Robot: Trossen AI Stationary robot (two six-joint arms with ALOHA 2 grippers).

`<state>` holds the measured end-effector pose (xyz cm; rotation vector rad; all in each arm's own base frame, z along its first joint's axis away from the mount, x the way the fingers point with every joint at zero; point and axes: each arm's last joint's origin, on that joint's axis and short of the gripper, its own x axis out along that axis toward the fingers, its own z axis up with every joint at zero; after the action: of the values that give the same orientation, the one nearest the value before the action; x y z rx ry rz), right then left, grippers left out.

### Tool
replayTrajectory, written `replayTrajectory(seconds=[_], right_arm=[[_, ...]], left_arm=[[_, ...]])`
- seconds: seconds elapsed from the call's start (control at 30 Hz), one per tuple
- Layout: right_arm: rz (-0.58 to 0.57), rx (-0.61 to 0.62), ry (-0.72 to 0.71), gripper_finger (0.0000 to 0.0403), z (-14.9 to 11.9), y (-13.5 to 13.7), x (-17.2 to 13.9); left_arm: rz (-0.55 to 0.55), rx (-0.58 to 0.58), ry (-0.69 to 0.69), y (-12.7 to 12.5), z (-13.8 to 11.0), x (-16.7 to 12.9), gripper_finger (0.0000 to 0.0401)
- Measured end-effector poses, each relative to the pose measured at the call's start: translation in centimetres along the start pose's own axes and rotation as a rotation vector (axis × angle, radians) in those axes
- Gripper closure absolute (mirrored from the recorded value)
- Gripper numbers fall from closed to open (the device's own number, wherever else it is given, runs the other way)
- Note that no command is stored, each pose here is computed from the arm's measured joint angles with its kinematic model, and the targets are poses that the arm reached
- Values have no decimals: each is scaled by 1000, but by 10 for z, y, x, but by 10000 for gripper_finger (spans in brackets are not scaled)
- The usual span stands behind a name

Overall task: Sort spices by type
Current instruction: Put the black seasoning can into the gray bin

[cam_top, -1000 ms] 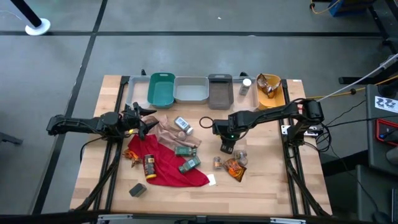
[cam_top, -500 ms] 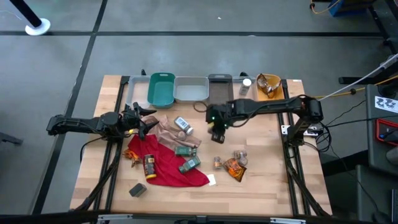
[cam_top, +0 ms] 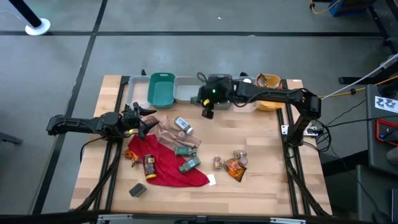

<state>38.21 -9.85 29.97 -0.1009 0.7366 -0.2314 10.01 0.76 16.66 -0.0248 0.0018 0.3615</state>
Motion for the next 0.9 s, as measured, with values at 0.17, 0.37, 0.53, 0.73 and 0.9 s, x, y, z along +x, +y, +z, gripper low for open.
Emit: replayTrajectory(seconds=[0.17, 0.37, 0.53, 0.73, 0.9], right_arm=[[-30, -5, -79, 275, 0, -33, 12], [26, 41, -40, 275, -15, -63, 42], [22, 30, 39, 275, -18, -81, 63], [54, 7, 159, 275, -19, -89, 84], [83, -41, 259, 274, -24, -89, 100]], left_arm=[[-1, 0, 0, 0, 0, 0, 146], [1, -4, 0, 0, 0, 0, 146], [0, -4, 2, 0, 0, 0, 146], [0, -3, 1, 0, 0, 0, 146], [0, 0, 1, 0, 0, 0, 146]])
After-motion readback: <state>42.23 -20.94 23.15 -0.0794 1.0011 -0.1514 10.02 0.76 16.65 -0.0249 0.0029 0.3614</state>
